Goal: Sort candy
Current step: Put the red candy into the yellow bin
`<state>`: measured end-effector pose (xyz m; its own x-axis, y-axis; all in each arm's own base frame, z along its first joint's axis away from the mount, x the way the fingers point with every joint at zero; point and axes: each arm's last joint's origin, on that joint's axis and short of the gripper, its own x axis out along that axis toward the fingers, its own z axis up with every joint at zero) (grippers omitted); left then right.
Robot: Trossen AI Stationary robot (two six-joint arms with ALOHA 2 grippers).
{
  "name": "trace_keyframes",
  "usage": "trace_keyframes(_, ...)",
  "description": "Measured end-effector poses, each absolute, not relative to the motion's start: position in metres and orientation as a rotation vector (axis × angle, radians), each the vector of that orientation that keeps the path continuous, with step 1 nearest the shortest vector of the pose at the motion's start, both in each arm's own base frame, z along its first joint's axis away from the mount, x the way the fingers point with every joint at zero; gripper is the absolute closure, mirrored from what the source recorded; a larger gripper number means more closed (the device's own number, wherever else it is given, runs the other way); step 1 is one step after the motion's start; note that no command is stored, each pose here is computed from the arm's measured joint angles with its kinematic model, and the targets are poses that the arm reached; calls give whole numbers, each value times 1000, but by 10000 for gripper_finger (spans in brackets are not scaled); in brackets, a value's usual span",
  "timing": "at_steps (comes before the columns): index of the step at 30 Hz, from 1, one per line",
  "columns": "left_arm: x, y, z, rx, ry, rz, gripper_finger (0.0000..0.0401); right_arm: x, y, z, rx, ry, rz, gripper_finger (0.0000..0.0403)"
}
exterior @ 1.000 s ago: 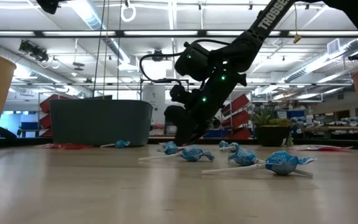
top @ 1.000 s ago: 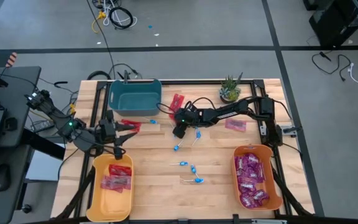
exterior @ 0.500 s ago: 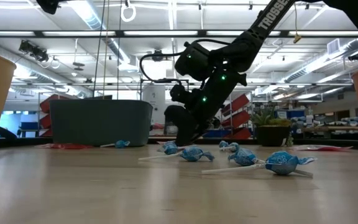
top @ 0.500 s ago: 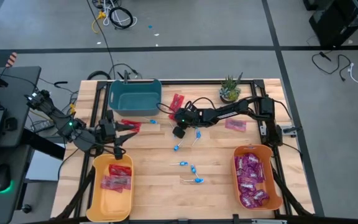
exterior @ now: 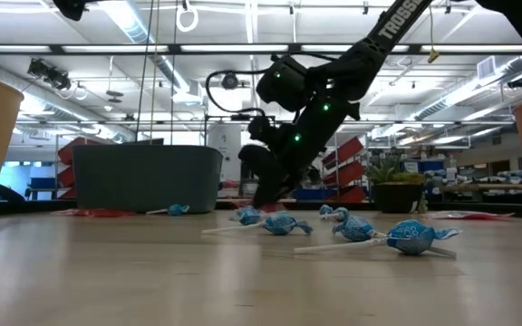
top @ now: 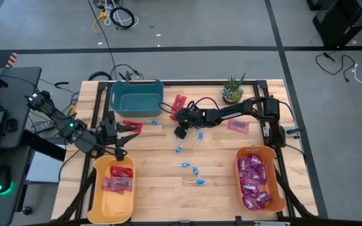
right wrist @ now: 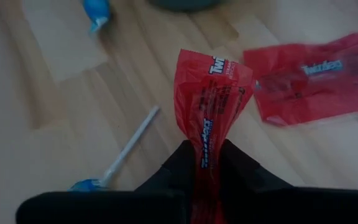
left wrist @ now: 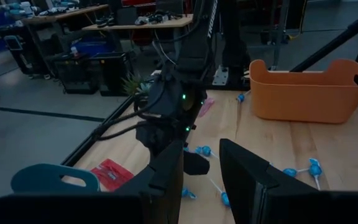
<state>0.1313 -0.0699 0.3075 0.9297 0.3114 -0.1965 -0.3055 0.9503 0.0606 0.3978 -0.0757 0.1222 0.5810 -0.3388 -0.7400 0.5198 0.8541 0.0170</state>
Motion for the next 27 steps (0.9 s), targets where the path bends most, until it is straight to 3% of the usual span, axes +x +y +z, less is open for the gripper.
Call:
trace_keyframes(14, 131, -70, 305, 57, 235, 298, 293, 399, -52, 166, 290, 714, -233, 351)
trace_keyframes(27, 148, -88, 285, 167, 391, 91, 293, 405, -19, 221, 376, 436, 269, 351)
